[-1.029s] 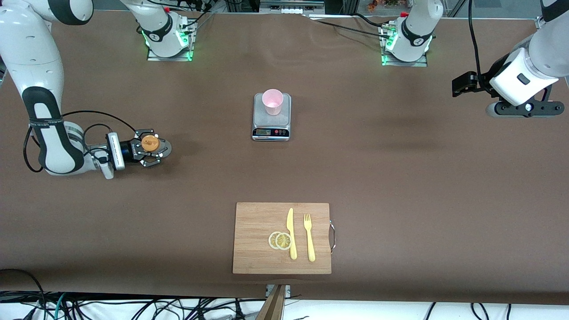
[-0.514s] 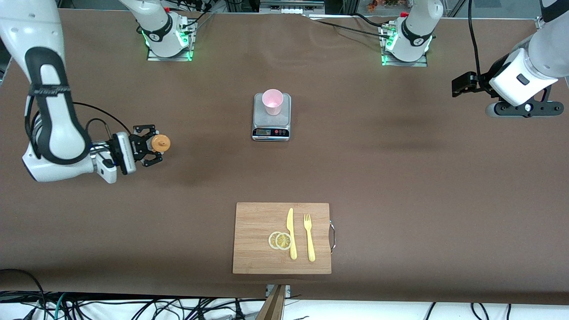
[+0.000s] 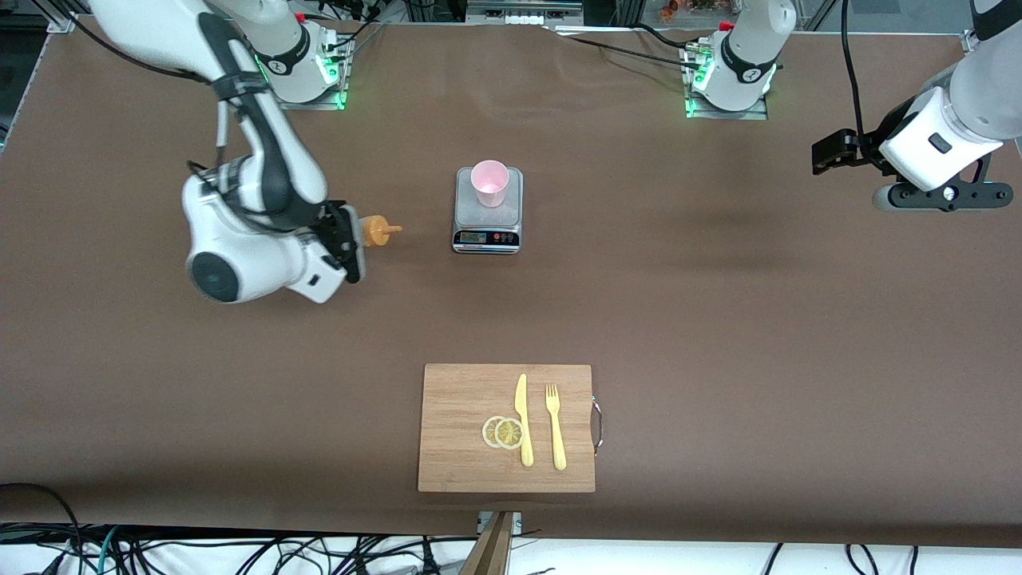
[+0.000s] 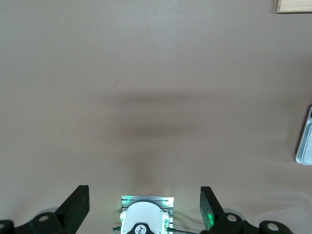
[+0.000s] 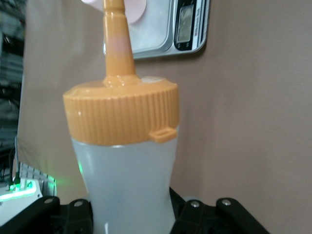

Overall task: Add sauce to pink cup with both arms
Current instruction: 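Lift the sauce bottle with the right gripper over the cup, then tilt the bottle nozzle into the pink cup with the right gripper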

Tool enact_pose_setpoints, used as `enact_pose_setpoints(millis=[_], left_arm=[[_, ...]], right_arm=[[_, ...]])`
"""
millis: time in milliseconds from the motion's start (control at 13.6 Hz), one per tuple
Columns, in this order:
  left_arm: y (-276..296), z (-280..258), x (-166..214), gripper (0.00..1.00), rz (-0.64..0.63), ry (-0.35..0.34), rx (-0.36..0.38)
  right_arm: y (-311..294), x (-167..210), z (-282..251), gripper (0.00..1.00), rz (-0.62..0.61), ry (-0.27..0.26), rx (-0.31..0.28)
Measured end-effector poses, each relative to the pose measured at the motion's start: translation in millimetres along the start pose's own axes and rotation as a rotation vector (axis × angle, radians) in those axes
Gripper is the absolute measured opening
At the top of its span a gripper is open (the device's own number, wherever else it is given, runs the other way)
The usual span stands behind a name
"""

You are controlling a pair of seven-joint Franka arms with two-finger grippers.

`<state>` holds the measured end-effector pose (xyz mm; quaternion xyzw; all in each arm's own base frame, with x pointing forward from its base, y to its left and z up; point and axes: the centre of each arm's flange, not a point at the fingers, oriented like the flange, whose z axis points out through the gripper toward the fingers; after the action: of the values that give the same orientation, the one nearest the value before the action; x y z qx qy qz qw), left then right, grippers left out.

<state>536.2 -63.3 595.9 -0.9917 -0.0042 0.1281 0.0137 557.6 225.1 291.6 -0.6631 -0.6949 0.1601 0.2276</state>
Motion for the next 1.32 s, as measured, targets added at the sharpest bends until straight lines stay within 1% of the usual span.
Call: enact_pose_setpoints(millis=[73,220,294,588,735,882,1323], left_arm=[[0,0,0,1.0,0.0,0.0,0.0],[0,0,0,1.0,0.001,0.0,0.0],[1,0,0,1.0,0.002,0.001,0.0],[3,-1,-1,1.0,0.006,0.003,0.001],[4,-1,-1,1.0,0.007,0.003,0.001],[5,-1,-1,1.0,0.009,0.003,0.002],[8,-1,-1,1.0,0.014,0.004,0.003]], right_arm=[[-6,21,6,0.28,0.012,-0.057,-0.01],[-19,56,17,0.28,0.027,-0.146,-0.034],[-25,71,22,0.28,0.032,-0.185,-0.045],[-50,124,44,0.28,0.059,-0.311,-0.099],[-63,144,55,0.28,0.066,-0.362,-0.117],[-72,155,62,0.28,0.08,-0.407,-0.129],[-89,178,83,0.28,0.097,-0.511,-0.185]])
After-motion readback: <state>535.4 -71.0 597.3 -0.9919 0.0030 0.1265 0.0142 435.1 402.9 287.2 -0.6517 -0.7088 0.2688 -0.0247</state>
